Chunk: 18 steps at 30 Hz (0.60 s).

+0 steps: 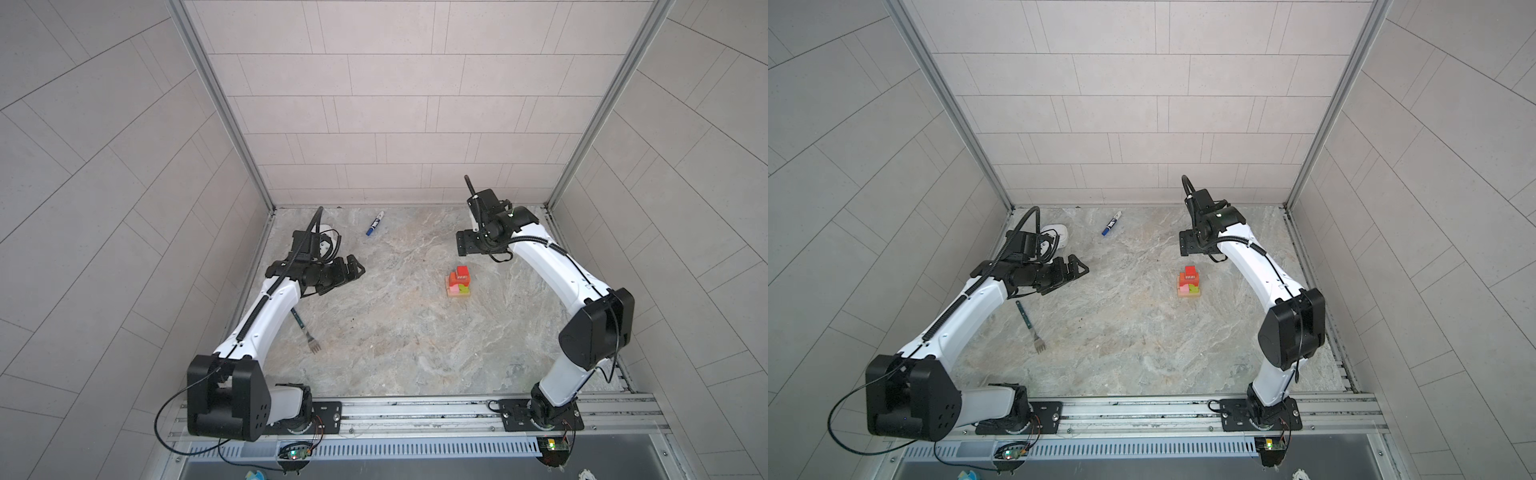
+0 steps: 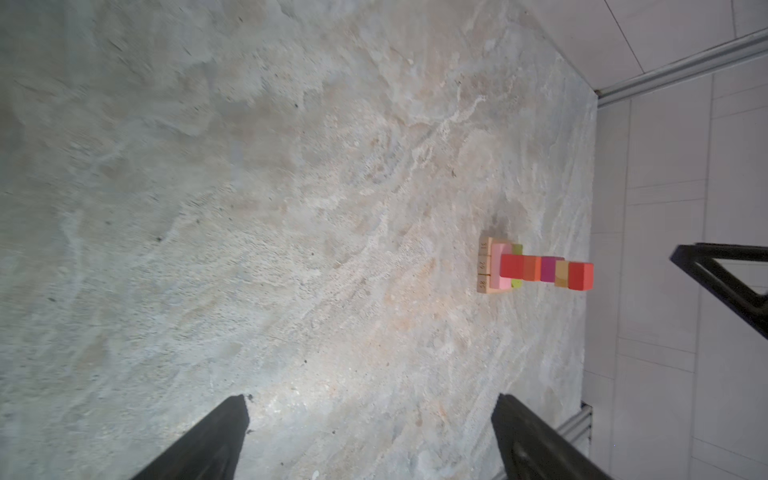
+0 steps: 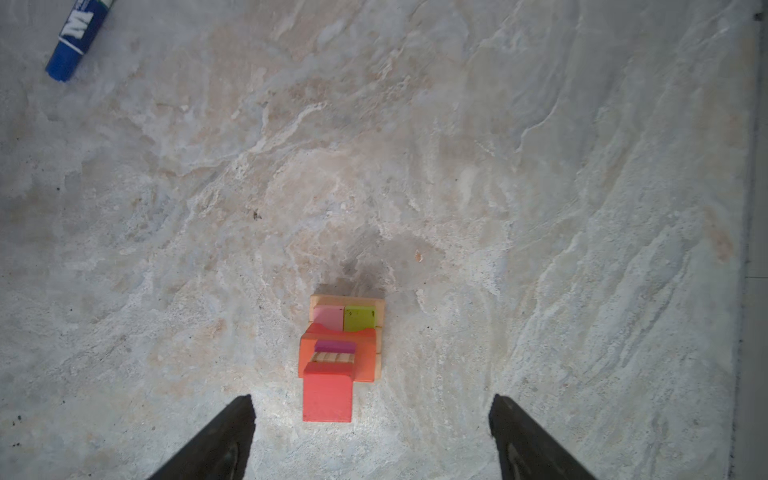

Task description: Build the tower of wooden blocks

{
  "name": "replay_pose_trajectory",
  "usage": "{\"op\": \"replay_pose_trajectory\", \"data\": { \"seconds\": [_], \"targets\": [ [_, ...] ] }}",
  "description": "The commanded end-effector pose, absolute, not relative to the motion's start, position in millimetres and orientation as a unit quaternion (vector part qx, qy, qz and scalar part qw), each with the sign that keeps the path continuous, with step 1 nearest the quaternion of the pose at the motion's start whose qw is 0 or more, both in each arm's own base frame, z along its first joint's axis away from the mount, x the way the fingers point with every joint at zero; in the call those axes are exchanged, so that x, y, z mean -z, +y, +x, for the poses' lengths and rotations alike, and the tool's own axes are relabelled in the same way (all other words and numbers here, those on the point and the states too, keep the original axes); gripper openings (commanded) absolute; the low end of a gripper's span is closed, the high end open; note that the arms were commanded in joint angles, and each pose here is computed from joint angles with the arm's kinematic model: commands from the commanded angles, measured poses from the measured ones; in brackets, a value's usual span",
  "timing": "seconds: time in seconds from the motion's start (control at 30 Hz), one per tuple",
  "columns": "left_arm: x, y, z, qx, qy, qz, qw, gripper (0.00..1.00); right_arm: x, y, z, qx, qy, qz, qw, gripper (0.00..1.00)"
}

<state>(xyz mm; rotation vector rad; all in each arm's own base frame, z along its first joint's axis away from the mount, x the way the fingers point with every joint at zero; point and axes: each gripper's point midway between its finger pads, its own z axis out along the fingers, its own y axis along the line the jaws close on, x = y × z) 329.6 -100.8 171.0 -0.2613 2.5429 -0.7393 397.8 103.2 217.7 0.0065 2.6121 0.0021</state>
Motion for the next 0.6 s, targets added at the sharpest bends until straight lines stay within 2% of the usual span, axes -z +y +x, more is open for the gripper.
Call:
{"op": "replay_pose_trajectory", "data": {
  "seconds": [0.0,0.2,0.3,0.47,0.57],
  "targets": [
    [-180.3,-69.8,341.7,0.188,0.930,-0.106,0.299,1.00,-234.7,75.0,395.9,0.025,0.951,0.017,0.308,0.91],
    [-190.0,-30.3,366.5,0.103,0.886,-0.143,0.428,1.00,-240.3,33.6,386.4,0.040,0.908,0.076,0.411,0.97],
    [-193.8,-18.4,375.3,0.062,0.864,-0.117,0.485,1.00,-242.3,7.4,375.8,0.066,0.884,0.112,0.448,1.00],
    [-180.4,-10.6,385.5,0.008,0.846,-0.064,0.529,1.00,-223.2,-24.1,365.3,0.112,0.867,0.142,0.464,1.00],
    [-164.6,4.2,392.6,-0.038,0.840,-0.070,0.537,1.00,-205.4,-40.0,362.6,0.136,0.863,0.159,0.460,1.00]
  ]
}}
